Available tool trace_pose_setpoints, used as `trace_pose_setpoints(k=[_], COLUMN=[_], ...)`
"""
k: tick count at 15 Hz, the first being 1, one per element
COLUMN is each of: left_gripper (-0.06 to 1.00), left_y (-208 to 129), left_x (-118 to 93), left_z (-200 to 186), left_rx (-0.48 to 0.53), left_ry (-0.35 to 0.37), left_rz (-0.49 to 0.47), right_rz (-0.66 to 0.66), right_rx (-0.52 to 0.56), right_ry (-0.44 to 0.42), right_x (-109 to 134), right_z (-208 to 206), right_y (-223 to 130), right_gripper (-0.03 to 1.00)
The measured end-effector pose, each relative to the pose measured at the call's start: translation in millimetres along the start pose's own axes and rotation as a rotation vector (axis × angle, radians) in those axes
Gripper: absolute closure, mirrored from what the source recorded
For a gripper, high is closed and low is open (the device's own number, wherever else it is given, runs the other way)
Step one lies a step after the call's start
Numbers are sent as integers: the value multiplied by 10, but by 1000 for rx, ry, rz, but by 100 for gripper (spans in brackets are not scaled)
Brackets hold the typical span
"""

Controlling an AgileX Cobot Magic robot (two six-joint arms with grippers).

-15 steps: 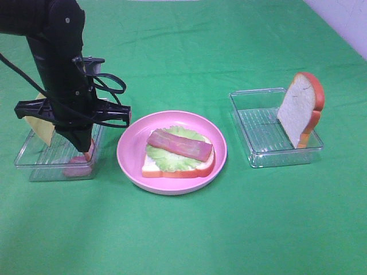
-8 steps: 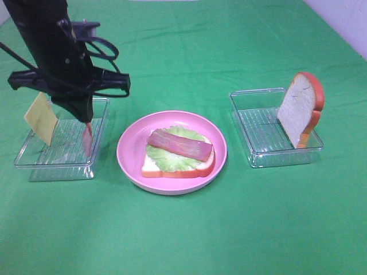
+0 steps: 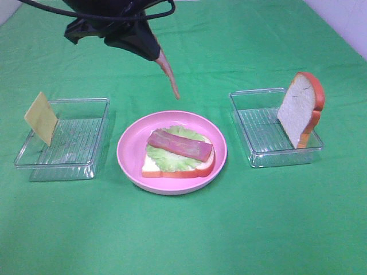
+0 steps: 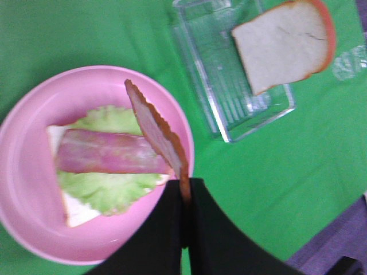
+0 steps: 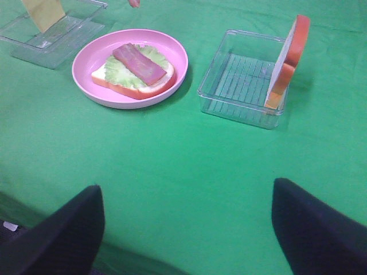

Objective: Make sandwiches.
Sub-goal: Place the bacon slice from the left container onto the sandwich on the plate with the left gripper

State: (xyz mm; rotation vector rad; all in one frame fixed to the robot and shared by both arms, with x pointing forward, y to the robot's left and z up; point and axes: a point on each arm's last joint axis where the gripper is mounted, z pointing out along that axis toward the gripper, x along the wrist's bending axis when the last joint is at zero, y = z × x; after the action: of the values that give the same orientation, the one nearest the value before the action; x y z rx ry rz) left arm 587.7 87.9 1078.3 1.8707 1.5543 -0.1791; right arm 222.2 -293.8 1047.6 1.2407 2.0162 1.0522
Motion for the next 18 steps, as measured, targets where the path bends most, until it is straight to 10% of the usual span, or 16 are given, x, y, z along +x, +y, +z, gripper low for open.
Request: trace_pose_setpoints(k=[10, 18], left_gripper=[94, 94], left_y=[-104, -274], left_x=[149, 645], left_z=[898, 1206], left_rx=[154, 291], left_ry=[-276, 98], left_rz=[-82, -5], right_rz=[0, 0], right_rx=[0, 0], right_ry=[0, 0], right_x=[0, 0], right_z=[0, 0], right_y=[0, 0], right_gripper=[23, 23])
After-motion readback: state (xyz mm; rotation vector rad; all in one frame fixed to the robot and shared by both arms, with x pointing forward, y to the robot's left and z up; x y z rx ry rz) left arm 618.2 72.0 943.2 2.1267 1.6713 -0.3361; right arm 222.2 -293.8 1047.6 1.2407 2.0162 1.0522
